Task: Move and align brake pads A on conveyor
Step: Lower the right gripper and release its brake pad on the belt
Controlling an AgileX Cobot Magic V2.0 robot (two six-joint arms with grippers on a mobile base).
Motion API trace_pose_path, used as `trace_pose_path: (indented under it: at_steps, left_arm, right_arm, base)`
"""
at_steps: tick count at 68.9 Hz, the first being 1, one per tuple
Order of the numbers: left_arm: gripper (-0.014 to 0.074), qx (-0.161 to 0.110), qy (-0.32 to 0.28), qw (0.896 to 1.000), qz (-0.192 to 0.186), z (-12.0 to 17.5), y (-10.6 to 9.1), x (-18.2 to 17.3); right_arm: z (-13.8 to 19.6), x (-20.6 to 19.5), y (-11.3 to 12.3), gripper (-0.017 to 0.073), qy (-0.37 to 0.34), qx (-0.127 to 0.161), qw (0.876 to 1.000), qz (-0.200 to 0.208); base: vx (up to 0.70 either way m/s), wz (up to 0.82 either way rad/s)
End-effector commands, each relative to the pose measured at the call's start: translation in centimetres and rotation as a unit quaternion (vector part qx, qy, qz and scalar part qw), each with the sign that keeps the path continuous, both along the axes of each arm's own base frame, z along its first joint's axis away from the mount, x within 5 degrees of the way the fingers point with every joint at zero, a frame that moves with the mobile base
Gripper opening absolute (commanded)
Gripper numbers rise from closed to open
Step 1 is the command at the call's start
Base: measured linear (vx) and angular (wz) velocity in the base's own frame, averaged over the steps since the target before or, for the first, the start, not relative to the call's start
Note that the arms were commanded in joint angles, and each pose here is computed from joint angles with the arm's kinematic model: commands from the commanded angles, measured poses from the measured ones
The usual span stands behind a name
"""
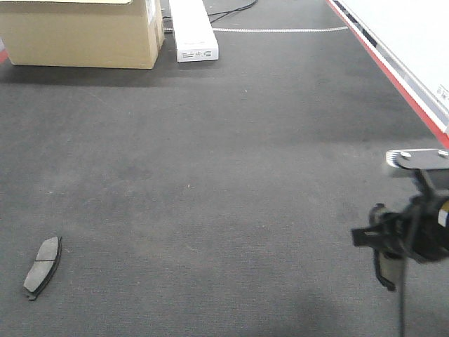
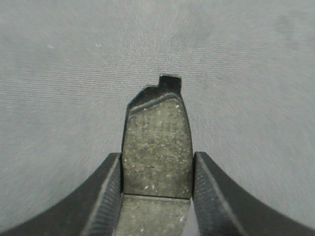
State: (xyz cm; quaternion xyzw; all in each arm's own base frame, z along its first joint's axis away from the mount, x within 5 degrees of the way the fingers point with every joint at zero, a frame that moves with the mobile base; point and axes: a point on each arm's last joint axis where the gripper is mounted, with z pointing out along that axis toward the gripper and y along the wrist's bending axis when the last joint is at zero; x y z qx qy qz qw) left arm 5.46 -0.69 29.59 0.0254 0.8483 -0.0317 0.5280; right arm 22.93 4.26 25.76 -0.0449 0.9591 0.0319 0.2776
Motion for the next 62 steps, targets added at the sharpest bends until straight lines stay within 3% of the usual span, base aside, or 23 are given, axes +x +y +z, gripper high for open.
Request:
trace_pose_path:
  at_steps: [1,23,45,62]
  left_arm:
    - [0.0425,-0.009,-0.037,0.999,0.000,1.2,-0.1,0.3]
    - [0.0425,-0.009,-0.037,0.999,0.000,1.2,-0.1,0.3]
    - [0.0425,-0.009,-0.035,0.999,0.000,1.1,-0.1,0.3]
    - [0.0425,-0.009,-0.035,0.999,0.000,1.1,-0.1,0.3]
  right_arm:
    - [1.0,3.0,0.3,0.0006,-0.030,-0.005,0.999,0.009]
    - [-1.3,7.8,0.0,0.0014,0.045,-0.044,0.997,0.050]
    - [-4.0,10.3,0.4,0.0044,0.084,-0.043,0.994,0.053]
    - [-6.4,10.8,0.5,0.0145,0.121,-0.045,0.990,0.053]
  base:
    - [0.00,0.00]
    - [0.00,0.00]
    - [0.00,0.00]
    - [0.00,0.00]
